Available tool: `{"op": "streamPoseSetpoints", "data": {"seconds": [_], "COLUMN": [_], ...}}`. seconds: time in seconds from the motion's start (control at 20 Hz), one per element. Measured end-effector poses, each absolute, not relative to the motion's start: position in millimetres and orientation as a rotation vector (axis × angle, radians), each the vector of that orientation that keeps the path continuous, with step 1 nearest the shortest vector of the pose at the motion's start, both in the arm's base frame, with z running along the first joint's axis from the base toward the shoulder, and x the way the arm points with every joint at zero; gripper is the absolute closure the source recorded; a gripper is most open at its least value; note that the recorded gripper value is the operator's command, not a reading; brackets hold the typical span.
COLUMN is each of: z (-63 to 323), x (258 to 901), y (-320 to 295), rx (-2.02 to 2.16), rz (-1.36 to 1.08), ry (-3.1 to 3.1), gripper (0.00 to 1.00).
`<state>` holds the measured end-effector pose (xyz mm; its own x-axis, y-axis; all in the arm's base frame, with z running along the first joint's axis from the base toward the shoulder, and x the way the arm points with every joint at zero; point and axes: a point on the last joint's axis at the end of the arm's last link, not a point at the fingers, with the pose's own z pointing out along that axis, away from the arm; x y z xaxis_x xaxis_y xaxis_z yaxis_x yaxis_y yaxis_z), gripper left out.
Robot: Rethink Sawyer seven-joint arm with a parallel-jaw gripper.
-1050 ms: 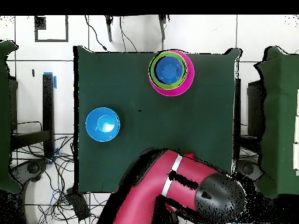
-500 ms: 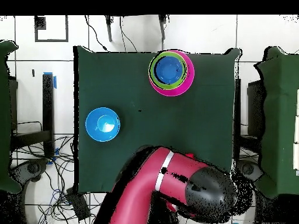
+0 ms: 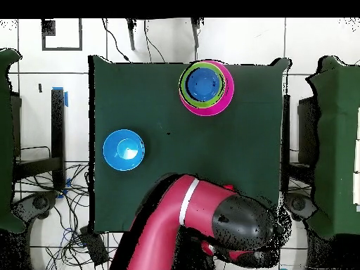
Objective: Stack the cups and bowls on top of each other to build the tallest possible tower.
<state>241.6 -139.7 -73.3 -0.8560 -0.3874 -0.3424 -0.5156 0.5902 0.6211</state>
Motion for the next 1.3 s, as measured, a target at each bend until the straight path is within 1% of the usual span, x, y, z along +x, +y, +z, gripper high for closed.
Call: {"op": "streamPoseSetpoints", "data": {"seconds": [1.3], "z": [-75.8], "x": [242.6], "y": [-144.2], "rx": [-0.728], "rz": [1.165], "ry": [2.63], "gripper": [0.0]}}
